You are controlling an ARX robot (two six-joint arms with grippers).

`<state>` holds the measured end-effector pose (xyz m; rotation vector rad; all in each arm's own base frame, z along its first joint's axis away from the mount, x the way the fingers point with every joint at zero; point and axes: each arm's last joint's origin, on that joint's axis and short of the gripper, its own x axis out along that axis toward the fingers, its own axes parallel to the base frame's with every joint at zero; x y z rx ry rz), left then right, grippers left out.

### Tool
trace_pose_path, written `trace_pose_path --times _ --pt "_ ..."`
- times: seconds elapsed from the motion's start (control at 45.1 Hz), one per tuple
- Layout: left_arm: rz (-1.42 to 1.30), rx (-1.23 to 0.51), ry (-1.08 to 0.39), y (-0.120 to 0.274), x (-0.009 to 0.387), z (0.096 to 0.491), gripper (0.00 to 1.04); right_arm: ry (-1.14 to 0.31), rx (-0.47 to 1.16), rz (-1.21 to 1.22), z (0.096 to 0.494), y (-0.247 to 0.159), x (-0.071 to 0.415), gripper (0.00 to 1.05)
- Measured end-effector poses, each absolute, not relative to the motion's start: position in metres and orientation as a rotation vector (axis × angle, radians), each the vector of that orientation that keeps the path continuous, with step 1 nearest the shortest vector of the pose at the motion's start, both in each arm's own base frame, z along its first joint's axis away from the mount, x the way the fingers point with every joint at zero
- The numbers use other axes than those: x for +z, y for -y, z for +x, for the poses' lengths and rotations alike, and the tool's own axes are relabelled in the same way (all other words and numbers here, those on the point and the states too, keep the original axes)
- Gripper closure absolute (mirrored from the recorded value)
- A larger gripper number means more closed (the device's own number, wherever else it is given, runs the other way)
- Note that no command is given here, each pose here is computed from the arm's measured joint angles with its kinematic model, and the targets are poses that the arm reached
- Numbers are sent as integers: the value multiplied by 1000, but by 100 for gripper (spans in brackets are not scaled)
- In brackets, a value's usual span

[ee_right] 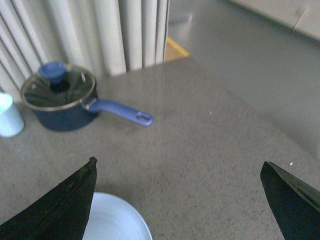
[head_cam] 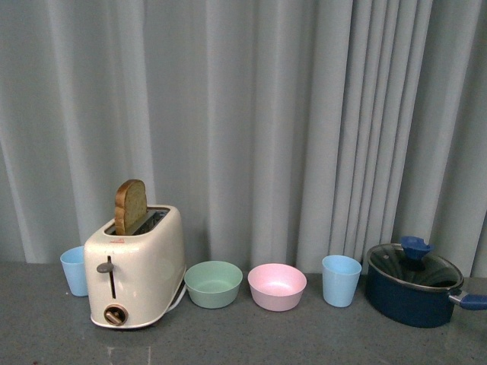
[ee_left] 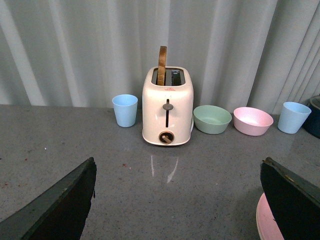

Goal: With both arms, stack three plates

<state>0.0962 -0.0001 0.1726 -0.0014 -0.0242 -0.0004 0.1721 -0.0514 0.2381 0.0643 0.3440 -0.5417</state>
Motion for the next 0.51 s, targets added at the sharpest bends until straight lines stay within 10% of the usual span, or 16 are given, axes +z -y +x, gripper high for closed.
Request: trace_pose_path --times 0.288,0.509 --pt "-1 -1 25 0 173 96 7 -888 -359 4 216 137 190 7" --pt "-1 -1 25 0 173 96 7 -988 -151 -165 214 127 126 7"
